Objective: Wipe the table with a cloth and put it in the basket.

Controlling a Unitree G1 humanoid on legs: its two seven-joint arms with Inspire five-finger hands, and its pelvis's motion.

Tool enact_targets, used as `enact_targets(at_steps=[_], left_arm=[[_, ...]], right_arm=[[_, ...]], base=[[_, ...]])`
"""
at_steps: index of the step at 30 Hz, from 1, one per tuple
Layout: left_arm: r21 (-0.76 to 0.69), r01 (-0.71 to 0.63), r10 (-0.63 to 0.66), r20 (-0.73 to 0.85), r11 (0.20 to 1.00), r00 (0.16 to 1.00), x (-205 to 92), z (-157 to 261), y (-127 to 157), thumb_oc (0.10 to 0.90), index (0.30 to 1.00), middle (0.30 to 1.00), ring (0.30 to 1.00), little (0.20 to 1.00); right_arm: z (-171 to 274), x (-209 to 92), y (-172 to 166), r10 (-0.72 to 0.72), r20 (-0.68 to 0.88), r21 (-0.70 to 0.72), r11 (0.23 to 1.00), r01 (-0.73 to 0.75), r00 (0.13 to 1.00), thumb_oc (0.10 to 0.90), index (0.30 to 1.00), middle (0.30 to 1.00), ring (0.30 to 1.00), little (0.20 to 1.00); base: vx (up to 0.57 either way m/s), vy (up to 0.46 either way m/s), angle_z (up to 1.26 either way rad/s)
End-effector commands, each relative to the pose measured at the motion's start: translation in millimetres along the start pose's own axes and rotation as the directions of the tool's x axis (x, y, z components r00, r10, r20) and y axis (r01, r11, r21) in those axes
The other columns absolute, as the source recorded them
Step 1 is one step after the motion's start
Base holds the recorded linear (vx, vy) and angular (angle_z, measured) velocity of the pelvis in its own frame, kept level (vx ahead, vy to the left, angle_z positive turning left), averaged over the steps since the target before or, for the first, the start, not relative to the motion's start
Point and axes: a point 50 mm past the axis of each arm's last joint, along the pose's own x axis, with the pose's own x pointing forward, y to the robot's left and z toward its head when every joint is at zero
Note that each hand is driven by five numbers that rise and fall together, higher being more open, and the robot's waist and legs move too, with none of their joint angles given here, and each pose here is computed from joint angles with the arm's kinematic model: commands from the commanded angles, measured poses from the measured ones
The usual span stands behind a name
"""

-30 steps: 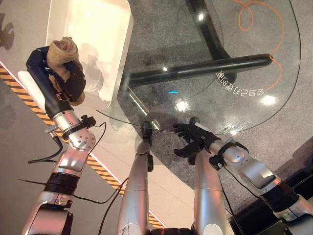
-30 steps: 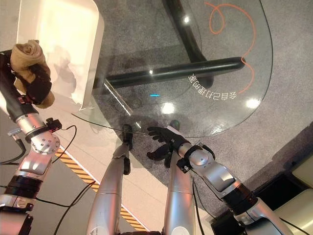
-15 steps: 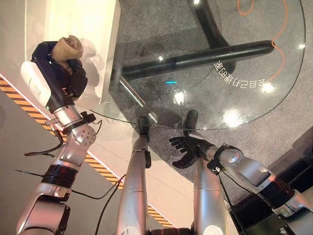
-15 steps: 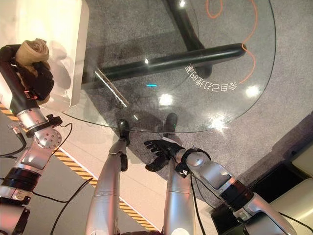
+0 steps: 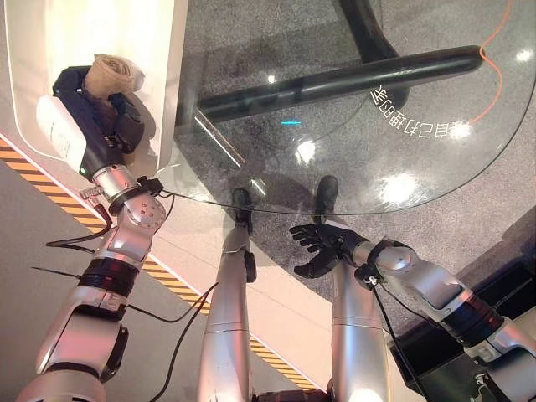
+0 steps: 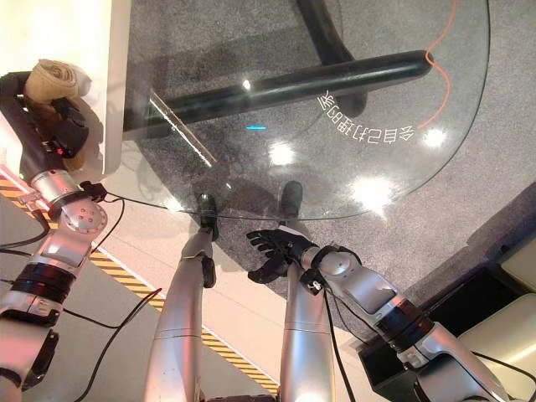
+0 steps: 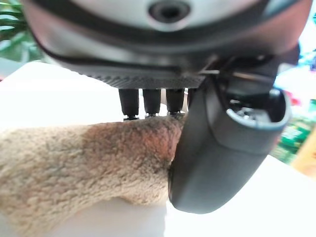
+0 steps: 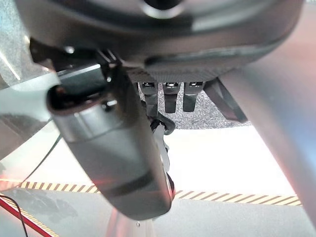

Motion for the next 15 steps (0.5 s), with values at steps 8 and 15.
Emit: enact_targets(at_steps=[8, 15], left_arm=[[-0.022, 0.011, -0.011, 0.012, 1.0, 1.0, 34, 9, 14, 0.1, 0.3, 0.3, 0.3, 0.2], [-0.029, 0.043, -0.043, -0.02, 0.999, 0.999, 37, 10, 6, 0.608, 0.735, 0.735, 0.735, 0.708]], right_arm=[[-1, 2, 22, 0.116, 0.044, 0.044, 0.992, -0.118, 0.992, 0.8, 0.9, 0.9, 0.9, 0.9], [2, 6, 20, 0.106, 0.062, 0.05, 0.993, -0.109, 0.992, 0.8, 0.9, 0.9, 0.9, 0.9]], base=[[0.0, -0.002, 0.0], [0.0, 0.0, 0.0]])
